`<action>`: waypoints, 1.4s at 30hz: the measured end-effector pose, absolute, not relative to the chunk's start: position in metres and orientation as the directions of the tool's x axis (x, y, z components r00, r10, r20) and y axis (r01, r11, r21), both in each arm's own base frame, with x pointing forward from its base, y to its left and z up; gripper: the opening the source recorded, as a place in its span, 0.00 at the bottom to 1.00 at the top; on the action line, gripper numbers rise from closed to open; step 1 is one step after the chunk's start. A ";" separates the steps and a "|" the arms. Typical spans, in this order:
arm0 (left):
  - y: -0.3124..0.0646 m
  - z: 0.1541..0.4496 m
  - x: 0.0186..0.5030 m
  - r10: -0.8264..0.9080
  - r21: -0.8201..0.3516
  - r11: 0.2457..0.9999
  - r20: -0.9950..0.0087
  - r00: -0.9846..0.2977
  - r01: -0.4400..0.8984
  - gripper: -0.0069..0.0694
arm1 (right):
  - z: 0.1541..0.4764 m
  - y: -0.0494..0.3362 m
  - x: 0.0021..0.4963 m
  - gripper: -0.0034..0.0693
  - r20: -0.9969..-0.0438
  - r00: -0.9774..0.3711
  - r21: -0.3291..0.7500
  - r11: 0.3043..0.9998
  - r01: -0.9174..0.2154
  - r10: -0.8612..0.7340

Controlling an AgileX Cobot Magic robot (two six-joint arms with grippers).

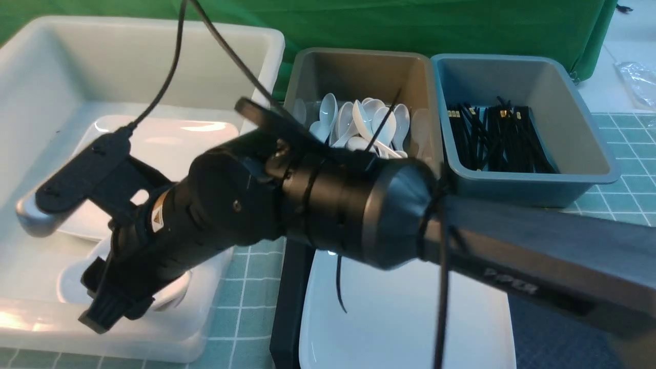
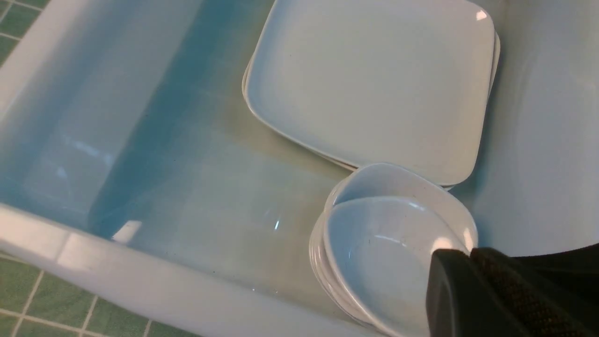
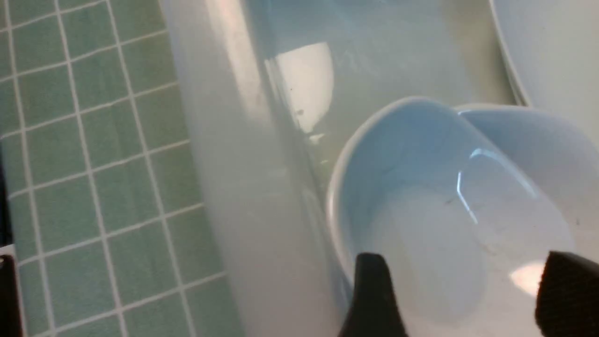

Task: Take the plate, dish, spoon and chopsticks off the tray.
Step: Use the right arm to put the small plate into the large storage box on the left, then use the right arm to move the plate from left to right

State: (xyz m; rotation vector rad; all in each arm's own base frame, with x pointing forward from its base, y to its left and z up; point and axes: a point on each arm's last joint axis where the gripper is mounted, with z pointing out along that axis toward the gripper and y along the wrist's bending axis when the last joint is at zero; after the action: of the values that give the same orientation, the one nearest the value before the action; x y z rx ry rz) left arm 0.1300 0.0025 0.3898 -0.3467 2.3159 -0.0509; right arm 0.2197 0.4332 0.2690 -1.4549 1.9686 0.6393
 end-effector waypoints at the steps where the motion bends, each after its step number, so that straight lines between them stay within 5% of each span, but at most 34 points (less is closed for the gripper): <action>1: 0.002 0.390 0.130 -0.263 -0.142 0.962 -0.702 -0.661 -0.232 0.11 | 0.282 0.428 0.217 0.73 -0.720 -0.213 0.025 0.281 -0.959 -0.661; 6: 0.001 0.390 0.130 -0.240 -0.133 0.969 -0.703 -0.669 -0.209 0.11 | 0.321 0.409 0.210 0.73 -0.728 -0.157 -0.040 0.270 -0.962 -0.667; 9: -0.001 0.389 0.130 -0.222 -0.135 0.975 -0.701 -0.678 -0.179 0.11 | 0.354 0.378 0.218 0.66 -0.722 -0.174 -0.109 0.359 -0.927 -0.669; 11: -0.002 0.389 0.130 -0.215 -0.141 0.976 -0.698 -0.683 -0.164 0.11 | 0.369 0.360 0.225 0.58 -0.716 -0.196 -0.142 0.415 -0.899 -0.670; 14: -0.007 0.387 0.133 -0.182 -0.149 0.983 -0.684 -0.707 -0.109 0.11 | 0.393 0.307 0.245 0.25 -0.644 -0.304 -0.210 0.545 -0.812 -0.702; 17: -0.011 0.383 0.142 -0.154 -0.154 0.986 -0.658 -0.737 -0.068 0.11 | 0.403 0.261 0.255 0.11 -0.551 -0.441 -0.218 0.632 -0.744 -0.708; 22: -0.017 0.370 0.163 -0.128 -0.169 0.985 -0.592 -0.796 -0.033 0.11 | 0.403 0.192 0.261 0.07 -0.474 -0.601 -0.217 0.746 -0.629 -0.644; 29: -0.017 0.352 0.192 -0.128 -0.152 0.987 -0.535 -0.835 -0.054 0.11 | 0.370 0.120 0.231 0.07 -0.483 -0.715 -0.183 0.857 -0.481 -0.505; 42: 0.007 0.289 0.260 -0.298 -0.160 0.953 -0.344 -0.891 -0.257 0.11 | 0.305 0.086 0.190 0.07 -0.455 -0.769 -0.152 0.891 -0.429 -0.448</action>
State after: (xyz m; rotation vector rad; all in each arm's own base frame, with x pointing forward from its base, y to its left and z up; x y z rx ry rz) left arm 0.2601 0.0066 0.2886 -0.4028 2.7353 -0.1553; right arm 0.1902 0.0861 0.3054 -0.6358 2.5644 -0.0531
